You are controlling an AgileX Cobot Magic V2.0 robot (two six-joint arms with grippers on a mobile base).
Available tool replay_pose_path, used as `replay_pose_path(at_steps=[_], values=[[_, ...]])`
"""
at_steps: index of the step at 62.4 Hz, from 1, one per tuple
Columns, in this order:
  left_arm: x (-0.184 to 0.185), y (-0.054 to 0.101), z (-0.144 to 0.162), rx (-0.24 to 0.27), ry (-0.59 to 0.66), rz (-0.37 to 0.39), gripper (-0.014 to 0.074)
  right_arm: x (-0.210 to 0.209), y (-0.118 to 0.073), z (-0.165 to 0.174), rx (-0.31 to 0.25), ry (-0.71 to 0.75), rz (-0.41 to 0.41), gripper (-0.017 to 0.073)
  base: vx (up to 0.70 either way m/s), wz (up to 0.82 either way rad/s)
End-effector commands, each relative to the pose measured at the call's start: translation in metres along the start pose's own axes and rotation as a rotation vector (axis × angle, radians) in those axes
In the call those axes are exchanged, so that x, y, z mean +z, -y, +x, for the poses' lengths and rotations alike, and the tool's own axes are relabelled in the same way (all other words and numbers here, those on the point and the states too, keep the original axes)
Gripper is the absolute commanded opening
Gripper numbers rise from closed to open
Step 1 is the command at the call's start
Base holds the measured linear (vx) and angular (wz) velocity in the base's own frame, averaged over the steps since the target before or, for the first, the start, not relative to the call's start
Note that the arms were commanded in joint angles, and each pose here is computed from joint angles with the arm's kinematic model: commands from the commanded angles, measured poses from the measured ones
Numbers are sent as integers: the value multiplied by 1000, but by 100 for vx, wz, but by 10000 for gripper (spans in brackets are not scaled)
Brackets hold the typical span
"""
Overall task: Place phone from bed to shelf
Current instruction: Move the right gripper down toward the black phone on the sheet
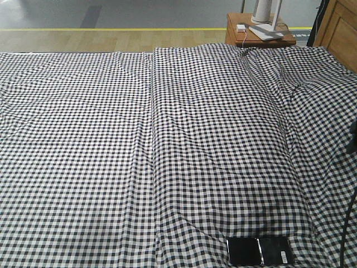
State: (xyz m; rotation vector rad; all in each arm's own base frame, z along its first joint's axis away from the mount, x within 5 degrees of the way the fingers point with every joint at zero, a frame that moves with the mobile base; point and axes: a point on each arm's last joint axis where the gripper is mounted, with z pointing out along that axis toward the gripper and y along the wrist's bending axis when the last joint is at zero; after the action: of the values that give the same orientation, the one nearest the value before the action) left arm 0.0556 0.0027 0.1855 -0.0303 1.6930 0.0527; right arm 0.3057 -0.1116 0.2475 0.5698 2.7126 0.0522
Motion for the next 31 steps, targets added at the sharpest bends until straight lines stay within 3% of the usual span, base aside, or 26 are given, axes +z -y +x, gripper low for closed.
replay_pose_path(at_steps=[1, 25, 31], values=[[0, 0, -4, -9, 71, -3, 1, 1, 14, -8, 20, 14, -54, 668, 0, 0], [0, 0, -4, -9, 71, -3, 1, 87, 52, 7, 52, -240, -471, 649, 0, 0], [0, 0, -4, -9, 71, -3, 1, 108, 55, 12, 45, -270, -526, 644, 0, 0]])
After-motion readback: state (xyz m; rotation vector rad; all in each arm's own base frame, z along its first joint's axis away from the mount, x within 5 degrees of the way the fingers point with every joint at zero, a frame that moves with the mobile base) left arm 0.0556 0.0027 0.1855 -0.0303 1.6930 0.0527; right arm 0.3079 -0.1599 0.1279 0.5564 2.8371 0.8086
